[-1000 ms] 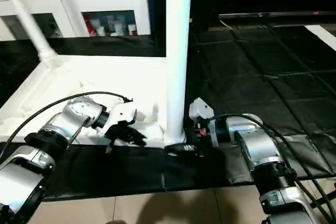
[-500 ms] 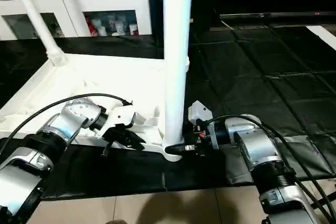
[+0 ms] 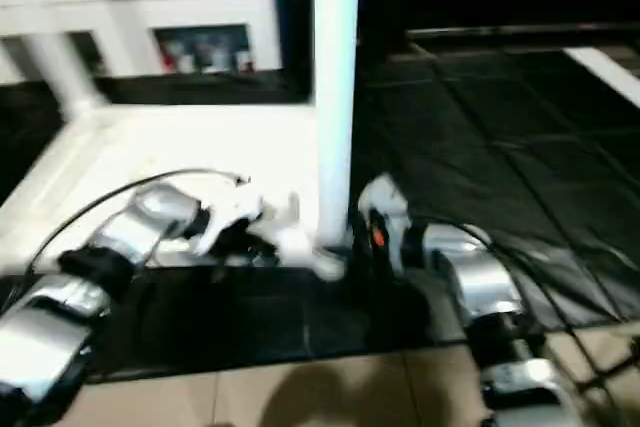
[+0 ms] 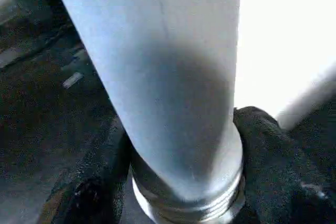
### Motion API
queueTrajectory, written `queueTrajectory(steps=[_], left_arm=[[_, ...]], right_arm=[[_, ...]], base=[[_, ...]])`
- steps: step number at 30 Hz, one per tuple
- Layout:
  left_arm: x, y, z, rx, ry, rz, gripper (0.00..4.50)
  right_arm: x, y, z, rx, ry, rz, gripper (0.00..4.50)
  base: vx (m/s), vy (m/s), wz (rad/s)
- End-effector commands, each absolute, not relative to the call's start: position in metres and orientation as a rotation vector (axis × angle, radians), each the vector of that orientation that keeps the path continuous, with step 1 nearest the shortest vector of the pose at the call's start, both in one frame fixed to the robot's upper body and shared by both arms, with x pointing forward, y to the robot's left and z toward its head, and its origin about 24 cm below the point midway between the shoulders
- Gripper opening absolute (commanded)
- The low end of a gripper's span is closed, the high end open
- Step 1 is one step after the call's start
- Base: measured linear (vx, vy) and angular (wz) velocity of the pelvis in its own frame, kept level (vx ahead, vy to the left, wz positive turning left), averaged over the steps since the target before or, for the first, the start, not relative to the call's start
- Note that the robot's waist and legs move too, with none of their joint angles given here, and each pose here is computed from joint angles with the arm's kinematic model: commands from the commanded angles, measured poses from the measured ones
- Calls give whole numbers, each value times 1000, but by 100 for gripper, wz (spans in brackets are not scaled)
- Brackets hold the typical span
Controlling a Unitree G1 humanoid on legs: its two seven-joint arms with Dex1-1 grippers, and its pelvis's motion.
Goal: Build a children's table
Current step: Rotate leg to tighten
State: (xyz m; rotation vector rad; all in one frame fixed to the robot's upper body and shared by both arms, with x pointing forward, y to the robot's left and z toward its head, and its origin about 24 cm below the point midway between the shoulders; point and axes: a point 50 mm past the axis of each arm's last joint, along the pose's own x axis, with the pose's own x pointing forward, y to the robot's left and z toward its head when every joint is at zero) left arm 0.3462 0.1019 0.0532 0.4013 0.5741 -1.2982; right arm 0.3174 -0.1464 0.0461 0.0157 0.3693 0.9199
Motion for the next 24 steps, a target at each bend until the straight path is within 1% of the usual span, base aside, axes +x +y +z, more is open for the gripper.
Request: queueTrajectory(steps=[1,3,5,7,9,10,11,12,13,14,15,17,18,20,21,22,23,24], left_arm=[[354,74,68,309,475,-1246,0],[356,70,69,300,470,-1211,0],[361,59,74,283,447,-1118,0],[363,53,76,276,437,-1075,0],[364,46,78,271,429,-1052,0],[363,44,78,277,425,-1056,0],[362,43,77,284,425,-1065,0],[362,43,77,284,425,-1065,0],[361,44,76,292,427,-1079,0],[360,45,76,295,426,-1083,0],[359,49,75,315,424,-1102,0],[359,54,74,329,416,-1113,0],[359,54,74,329,416,-1113,0],[358,63,73,349,417,-1141,0],[356,70,71,366,422,-1167,0],[356,70,71,367,422,-1169,0],[353,76,69,381,422,-1203,0],[353,76,69,381,422,-1203,0]], right_arm=[[319,-109,49,61,362,974,264],[323,-103,50,86,362,924,264],[331,-89,51,86,360,819,264],[333,-84,52,50,357,770,264],[335,-78,53,-39,336,747,264],[335,-76,54,-37,320,750,264],[335,-74,55,-18,304,757,299],[335,-74,55,-18,304,757,299],[333,-72,56,10,297,777,320],[332,-72,56,12,295,780,340],[329,-71,55,14,286,799,340],[329,-74,53,5,280,789,356],[329,-74,53,5,280,789,356],[328,-84,51,1,271,771,389],[327,-92,50,-6,258,769,391],[327,-93,50,-7,257,770,391],[325,-101,51,-11,240,777,406],[325,-101,51,-11,240,777,420]], base=[[0,0,0],[0,0,0],[0,0,0],[0,0,0],[0,0,0],[0,0,0],[0,0,0],[0,0,0],[0,0,0],[0,0,0],[0,0,0],[0,0,0],[0,0,0],[0,0,0],[0,0,0],[0,0,0],[0,0,0],[0,0,0]])
